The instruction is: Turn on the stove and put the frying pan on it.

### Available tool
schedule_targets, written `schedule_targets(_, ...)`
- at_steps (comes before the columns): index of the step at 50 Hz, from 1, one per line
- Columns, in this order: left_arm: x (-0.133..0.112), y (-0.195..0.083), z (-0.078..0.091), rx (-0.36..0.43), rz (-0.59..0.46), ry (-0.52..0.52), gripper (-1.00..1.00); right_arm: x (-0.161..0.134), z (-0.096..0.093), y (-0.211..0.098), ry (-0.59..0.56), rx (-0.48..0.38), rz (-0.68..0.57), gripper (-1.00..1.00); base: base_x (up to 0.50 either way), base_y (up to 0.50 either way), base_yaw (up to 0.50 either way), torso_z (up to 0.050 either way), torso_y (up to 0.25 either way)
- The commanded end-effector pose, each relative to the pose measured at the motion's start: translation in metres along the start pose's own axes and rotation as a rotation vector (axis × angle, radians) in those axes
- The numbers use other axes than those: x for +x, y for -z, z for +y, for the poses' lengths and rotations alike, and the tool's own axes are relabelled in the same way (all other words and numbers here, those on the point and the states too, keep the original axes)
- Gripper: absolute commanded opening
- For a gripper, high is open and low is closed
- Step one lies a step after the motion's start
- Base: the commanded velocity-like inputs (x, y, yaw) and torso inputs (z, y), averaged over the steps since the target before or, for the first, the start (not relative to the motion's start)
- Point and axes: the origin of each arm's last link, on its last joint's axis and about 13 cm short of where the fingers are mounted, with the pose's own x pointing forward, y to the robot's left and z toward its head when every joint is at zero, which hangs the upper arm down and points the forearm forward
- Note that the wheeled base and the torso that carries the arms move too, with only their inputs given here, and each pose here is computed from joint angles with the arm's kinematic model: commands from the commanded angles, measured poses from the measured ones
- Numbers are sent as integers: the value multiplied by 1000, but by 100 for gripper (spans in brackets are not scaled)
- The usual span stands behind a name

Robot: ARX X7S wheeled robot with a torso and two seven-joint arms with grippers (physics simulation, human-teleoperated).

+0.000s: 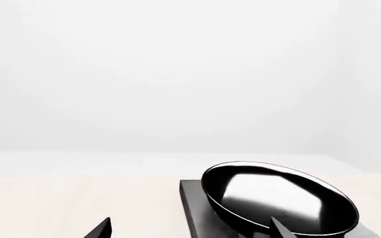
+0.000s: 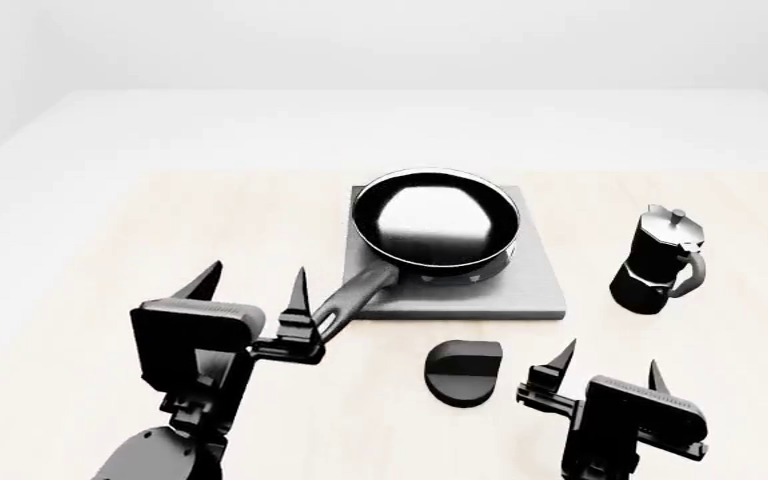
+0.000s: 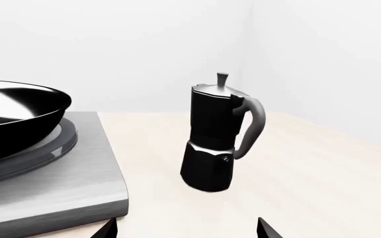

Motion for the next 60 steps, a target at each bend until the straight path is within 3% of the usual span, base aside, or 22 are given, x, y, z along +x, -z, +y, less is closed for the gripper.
schedule_targets(1, -16, 32, 7, -33, -1, -89, 100, -1, 0, 0, 0, -1, -7, 100, 0, 0, 0, 0, 0)
schedule_targets(20, -40, 58, 13, -142, -17, -212, 100, -5, -1, -5, 1, -13, -30, 100, 0, 0, 0, 0, 0)
schedule_targets(29, -40, 64, 19, -134, -1, -279, 100, -8, -2, -9, 2, -14, -46, 100, 0, 0, 0, 0, 0)
schedule_targets(47, -45, 45, 22, -128, -61, -314, 100, -13, -9, -44, -30, -115, -120, 100, 0, 0, 0, 0, 0)
schedule_targets(60, -50, 24, 23, -98, -108, -323, 100, -19, -22, -72, -17, -90, -180, 100, 0, 0, 0, 0, 0)
